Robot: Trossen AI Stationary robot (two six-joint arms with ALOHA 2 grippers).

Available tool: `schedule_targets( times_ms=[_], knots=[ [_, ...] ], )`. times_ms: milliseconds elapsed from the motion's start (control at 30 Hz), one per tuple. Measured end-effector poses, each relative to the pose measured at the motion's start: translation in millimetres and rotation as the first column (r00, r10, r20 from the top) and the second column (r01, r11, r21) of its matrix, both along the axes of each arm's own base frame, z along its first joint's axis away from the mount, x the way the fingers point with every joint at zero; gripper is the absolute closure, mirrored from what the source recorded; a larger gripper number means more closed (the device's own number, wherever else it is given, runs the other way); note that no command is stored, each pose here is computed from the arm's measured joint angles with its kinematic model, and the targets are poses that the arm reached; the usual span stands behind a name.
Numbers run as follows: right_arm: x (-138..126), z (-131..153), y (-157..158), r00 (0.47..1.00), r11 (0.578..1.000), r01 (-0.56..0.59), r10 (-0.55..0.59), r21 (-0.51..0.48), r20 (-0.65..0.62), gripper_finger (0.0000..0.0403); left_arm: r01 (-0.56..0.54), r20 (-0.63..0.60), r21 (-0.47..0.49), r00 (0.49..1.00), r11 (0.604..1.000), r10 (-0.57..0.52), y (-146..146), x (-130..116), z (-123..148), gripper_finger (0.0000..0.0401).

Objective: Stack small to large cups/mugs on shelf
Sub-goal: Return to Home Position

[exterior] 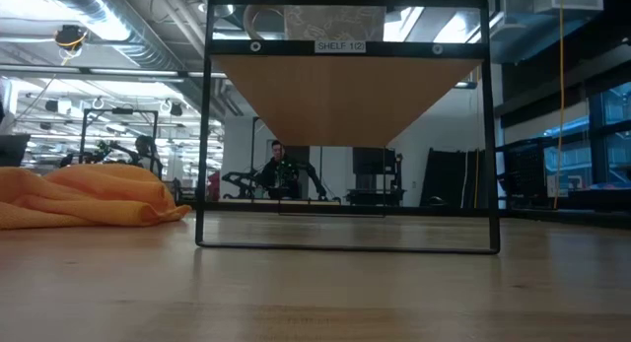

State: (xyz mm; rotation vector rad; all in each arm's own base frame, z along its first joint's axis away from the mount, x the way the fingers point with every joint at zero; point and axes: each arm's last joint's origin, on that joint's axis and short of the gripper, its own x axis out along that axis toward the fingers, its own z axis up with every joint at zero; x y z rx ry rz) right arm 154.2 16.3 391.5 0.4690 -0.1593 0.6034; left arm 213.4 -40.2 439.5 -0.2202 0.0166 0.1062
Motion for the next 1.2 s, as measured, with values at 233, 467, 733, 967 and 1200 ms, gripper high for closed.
schedule_targets(
  times_ms=[233, 467, 733, 967, 1200],
  knots=[
    [-36, -15, -2, 0.995, 0.997, 0.074, -0.073, -0.020, 0.062, 0.0381, 0.009, 0.099, -0.019, 0.995, 1.000, -0.007, 6, -33, -38, 0.0325],
    [-68, -33, -2, 0.997, 0.998, 0.067, -0.067, -0.009, 0.048, 0.0381, -0.017, 0.148, 0.013, 0.989, 1.000, 0.014, 13, -59, -67, 0.0326],
    [-92, -46, -2, 0.987, 0.995, 0.070, -0.059, -0.065, 0.148, 0.0381, -0.010, 0.177, 0.004, 0.984, 1.000, 0.009, 19, -86, -95, 0.0323],
    [-99, -64, -1, 0.978, 0.987, 0.075, -0.045, -0.139, 0.205, 0.0381, -0.004, 0.223, -0.031, 0.975, 1.000, 0.011, 25, -110, -117, 0.0326],
    [-103, -75, -1, 0.976, 0.988, 0.072, -0.042, -0.135, 0.216, 0.0381, -0.142, 0.202, -0.078, 0.967, 0.987, 0.155, 34, -129, -140, 0.0325]
  ],
)
